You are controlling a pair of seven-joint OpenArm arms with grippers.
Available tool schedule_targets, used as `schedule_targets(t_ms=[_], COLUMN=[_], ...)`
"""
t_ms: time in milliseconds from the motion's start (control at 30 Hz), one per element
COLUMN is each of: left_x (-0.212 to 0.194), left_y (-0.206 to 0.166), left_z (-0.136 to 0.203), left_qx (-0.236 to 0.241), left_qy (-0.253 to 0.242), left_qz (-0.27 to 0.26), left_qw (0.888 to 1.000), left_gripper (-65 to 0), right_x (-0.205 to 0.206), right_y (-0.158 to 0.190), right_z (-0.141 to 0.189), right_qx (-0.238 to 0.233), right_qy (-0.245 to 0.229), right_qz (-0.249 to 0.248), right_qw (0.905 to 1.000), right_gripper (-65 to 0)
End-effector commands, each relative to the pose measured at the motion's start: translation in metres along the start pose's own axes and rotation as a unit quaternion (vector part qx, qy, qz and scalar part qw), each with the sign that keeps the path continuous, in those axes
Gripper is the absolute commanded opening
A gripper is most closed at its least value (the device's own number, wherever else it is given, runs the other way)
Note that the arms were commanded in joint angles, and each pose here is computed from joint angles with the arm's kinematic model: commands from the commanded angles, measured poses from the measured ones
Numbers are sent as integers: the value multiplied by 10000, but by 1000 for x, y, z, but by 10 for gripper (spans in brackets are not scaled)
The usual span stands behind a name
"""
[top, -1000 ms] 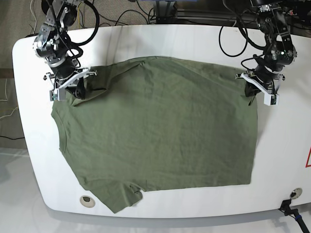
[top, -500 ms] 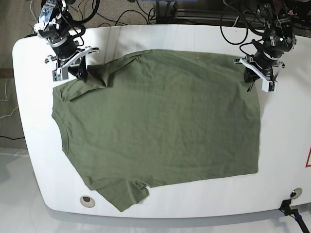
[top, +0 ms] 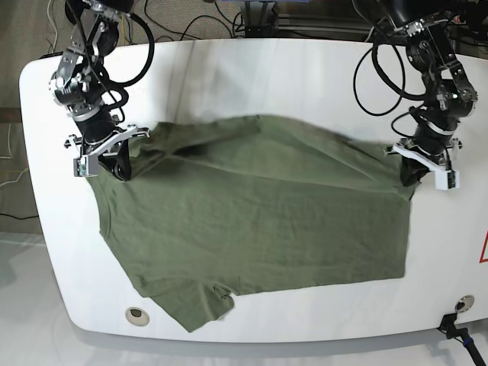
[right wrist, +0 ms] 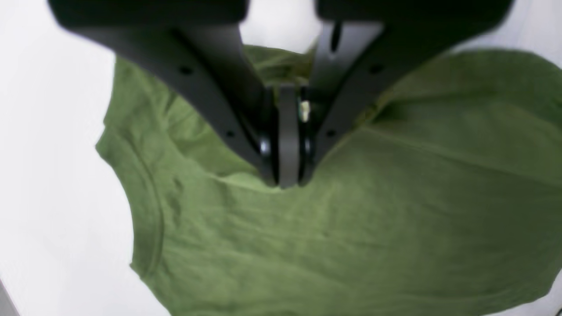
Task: Fold the T-shirt properly
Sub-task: 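Lift the shirt edge with both grippers and drag it toward the arms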
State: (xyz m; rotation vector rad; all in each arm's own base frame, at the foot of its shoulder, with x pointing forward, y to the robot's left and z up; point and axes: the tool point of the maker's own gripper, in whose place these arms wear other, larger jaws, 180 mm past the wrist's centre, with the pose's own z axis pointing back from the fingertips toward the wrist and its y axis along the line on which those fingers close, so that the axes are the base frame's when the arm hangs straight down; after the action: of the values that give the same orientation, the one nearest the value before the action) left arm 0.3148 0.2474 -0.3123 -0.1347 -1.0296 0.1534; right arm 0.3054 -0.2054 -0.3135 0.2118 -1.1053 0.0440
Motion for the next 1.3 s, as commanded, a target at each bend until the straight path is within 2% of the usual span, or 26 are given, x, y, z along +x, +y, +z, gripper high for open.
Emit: schedule_targets(t_ms=[0, 367, 467, 600, 867, 1167, 1267], left_x=[14, -13, -27, -18, 32, 42, 52], left_y=[4, 14, 14, 13, 6, 16, 21], left_z=[-3, -35, -43, -49, -70, -78, -77], left_qx=[12, -15, -46, -50, -120, -64, -3], left_qy=[-208, 242, 630, 737, 438, 320, 59], left_qz=[37, 534, 667, 722, 989, 1079, 1056], left_qw=[9998, 9983, 9958, 9947, 9941, 9936, 9944], left_gripper=[-650, -650, -650, -650, -650, -650, -650], right_x=[15, 21, 28, 40, 58, 70, 74], right_y=[-5, -24, -36, -47, -71, -77, -69], right_z=[-5, -42, -51, -62, -80, -100, -108], right_qx=[52, 63, 25, -4, -85, -35, -2], right_qy=[-248, -205, -195, -244, -251, -390, -401], right_qz=[12, -346, -377, -428, -554, -871, -588], right_qw=[9997, 9992, 9991, 9988, 9981, 9954, 9975], right_gripper=[-650, -650, -650, -650, -650, -650, -650])
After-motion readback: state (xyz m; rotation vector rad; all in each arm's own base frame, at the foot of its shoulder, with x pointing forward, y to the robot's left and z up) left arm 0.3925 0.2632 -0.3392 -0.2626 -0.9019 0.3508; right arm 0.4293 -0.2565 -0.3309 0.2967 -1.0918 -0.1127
